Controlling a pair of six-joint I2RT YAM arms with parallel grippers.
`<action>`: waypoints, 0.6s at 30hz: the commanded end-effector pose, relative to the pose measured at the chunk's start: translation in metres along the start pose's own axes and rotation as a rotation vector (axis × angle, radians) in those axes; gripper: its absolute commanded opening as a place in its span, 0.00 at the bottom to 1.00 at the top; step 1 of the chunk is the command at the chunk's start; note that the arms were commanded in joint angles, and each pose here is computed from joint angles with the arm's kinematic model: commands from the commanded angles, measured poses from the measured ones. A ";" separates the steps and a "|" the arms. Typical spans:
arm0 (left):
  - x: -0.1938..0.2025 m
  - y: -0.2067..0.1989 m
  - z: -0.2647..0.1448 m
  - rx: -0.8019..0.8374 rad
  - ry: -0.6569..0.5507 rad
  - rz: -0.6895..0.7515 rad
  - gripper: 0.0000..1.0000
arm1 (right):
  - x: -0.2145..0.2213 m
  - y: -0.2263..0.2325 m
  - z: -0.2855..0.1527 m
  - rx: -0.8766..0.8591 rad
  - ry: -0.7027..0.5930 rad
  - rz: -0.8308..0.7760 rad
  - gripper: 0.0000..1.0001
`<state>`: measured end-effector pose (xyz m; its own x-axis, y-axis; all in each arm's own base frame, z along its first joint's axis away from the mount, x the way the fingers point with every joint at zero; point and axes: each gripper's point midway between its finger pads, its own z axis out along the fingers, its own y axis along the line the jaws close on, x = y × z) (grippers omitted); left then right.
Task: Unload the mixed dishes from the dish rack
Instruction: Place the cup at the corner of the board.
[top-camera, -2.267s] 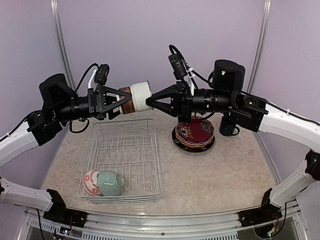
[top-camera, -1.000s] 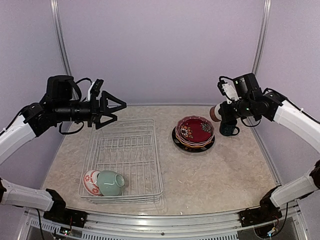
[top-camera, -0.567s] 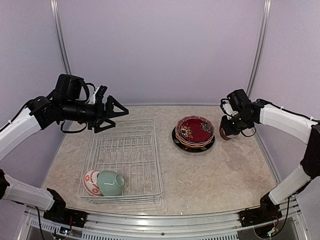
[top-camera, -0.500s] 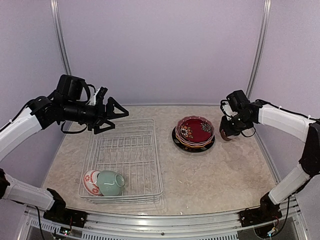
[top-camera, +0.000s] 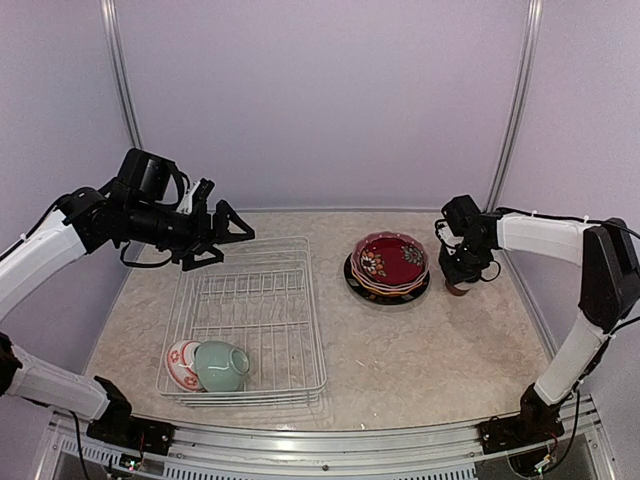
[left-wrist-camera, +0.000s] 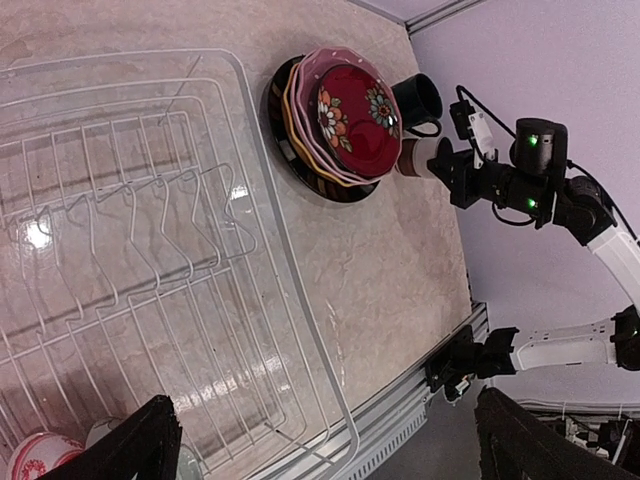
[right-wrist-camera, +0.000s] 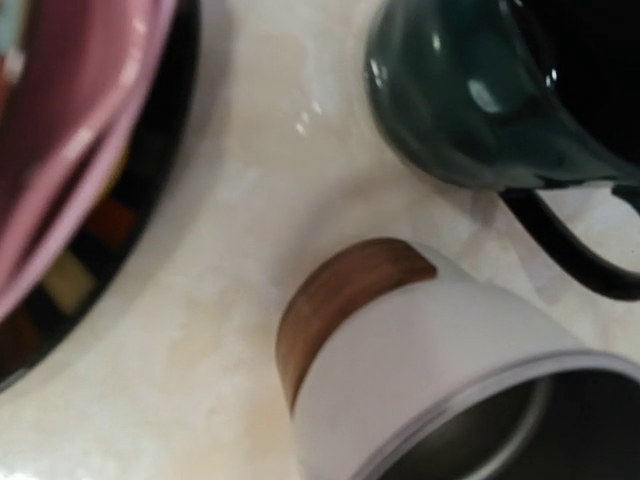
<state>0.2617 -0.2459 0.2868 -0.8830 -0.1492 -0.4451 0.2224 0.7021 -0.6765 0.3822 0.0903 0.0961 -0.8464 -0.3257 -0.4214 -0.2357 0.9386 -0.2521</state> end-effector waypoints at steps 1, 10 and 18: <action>0.002 0.009 -0.001 -0.048 0.005 0.010 0.99 | -0.005 -0.015 0.009 0.068 0.019 -0.025 0.00; 0.009 0.014 -0.001 -0.071 0.032 0.008 0.99 | -0.013 -0.019 0.013 0.086 0.028 -0.037 0.12; 0.018 0.026 -0.004 -0.117 0.056 -0.007 0.99 | -0.032 -0.021 -0.009 0.065 -0.030 -0.033 0.51</action>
<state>0.2555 -0.2356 0.2716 -0.8997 -0.1323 -0.4160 0.1840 0.7492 -0.6362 0.4051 0.0835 0.1008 -0.8384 -0.3600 -0.4093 -0.2343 0.9160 -0.3257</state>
